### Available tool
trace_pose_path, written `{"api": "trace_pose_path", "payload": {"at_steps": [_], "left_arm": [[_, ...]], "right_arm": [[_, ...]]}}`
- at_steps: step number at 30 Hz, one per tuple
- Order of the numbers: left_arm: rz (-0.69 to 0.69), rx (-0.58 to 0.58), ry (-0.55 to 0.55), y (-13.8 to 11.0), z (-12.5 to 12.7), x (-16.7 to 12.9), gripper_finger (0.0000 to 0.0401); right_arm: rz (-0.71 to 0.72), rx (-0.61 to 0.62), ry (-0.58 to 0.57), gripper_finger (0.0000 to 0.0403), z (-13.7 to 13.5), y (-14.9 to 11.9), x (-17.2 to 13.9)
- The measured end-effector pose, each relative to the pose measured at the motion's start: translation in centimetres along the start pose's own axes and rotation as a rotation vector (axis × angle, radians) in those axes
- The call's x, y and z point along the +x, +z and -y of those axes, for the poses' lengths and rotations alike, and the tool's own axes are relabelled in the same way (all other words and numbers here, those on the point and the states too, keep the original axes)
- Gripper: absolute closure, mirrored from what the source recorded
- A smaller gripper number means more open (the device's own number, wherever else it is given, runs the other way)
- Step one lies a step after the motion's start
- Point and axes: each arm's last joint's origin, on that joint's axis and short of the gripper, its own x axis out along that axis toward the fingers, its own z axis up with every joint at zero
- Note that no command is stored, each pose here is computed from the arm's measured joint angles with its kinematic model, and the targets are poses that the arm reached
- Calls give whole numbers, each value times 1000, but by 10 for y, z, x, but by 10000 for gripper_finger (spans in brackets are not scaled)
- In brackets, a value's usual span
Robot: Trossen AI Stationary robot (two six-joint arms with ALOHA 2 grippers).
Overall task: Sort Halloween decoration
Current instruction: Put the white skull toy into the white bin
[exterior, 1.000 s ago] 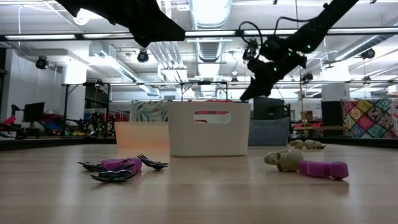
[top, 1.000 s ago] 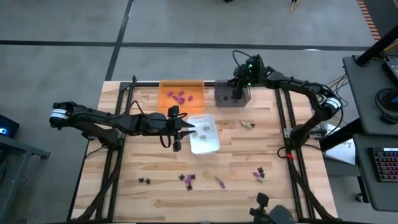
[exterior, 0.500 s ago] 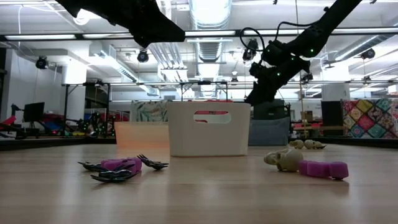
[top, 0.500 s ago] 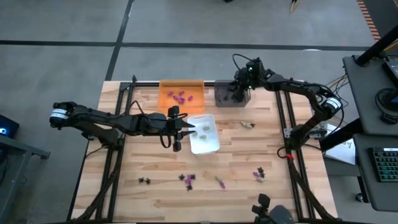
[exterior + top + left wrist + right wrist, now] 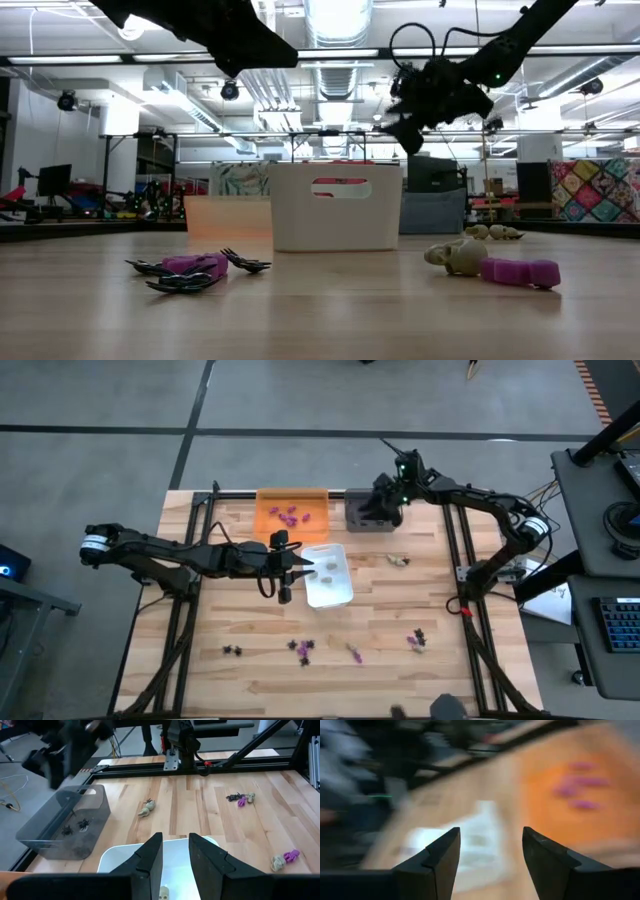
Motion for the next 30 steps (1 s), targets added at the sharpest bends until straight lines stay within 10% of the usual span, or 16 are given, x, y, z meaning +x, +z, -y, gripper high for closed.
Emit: {"api": "trace_pose_path", "payload": {"at_steps": [10,30], "left_arm": [[2,-49,0,0,0,0,324],[2,-196,-8,0,2,0,324]], "right_arm": [[-132,37,475,224,-63,-11,71],[-356,161,514,225,-154,-29,142]]}}
